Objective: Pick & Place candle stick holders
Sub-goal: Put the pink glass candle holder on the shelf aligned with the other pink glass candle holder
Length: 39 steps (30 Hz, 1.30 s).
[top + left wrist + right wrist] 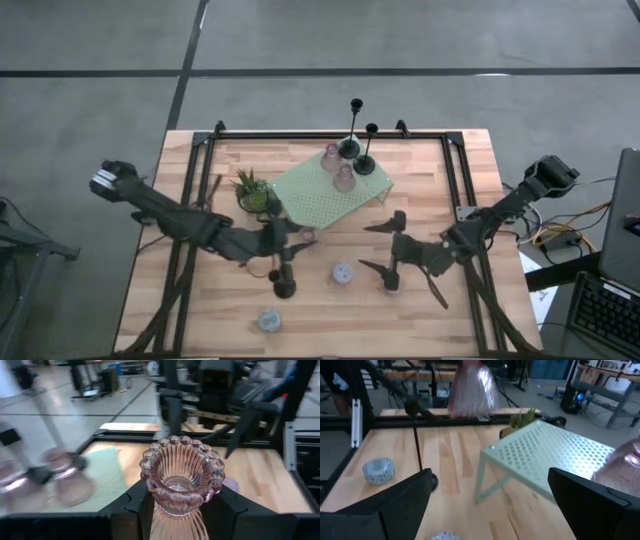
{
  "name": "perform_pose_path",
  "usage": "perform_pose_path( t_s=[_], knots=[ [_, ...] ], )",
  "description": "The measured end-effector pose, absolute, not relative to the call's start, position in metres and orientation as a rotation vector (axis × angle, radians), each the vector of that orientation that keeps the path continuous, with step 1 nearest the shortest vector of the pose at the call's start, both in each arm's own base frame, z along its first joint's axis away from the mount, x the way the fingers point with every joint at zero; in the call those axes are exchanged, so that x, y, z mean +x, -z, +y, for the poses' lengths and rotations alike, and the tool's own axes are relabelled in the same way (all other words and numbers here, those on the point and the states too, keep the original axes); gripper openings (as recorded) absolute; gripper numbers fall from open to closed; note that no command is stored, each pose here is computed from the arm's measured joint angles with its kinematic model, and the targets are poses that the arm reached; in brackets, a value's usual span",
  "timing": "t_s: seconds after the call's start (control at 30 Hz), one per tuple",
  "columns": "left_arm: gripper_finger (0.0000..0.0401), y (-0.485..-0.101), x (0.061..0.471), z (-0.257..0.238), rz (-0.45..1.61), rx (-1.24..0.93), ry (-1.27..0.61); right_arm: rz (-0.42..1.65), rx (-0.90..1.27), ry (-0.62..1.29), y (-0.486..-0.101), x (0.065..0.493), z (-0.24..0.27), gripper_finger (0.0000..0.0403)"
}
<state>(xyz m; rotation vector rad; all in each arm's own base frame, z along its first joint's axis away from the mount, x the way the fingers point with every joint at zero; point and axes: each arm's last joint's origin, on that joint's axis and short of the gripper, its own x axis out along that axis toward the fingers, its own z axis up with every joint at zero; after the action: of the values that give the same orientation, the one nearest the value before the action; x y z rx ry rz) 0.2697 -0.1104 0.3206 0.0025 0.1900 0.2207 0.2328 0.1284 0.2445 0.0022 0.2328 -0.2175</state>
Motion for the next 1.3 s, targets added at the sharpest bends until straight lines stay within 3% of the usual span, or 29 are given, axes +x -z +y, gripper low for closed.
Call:
perform_pose_path(
  t_s=[0.63,1.0,1.3],
  knots=[
    [0.0135,-0.314,0.371,-0.128,0.219,0.069,-0.145,0.213,0.001,0.144,-0.237,0.249,0.130,0.0391],
    [0.0136,-0.309,0.381,-0.129,0.242,0.070,-0.152,0.214,0.001,0.128,-0.235,0.251,0.130,0.0388],
    [0.0136,-0.310,0.381,-0.129,0.232,0.062,-0.133,0.203,0.017,0.138,-0.236,0.254,0.125,0.0343]
  ],
)
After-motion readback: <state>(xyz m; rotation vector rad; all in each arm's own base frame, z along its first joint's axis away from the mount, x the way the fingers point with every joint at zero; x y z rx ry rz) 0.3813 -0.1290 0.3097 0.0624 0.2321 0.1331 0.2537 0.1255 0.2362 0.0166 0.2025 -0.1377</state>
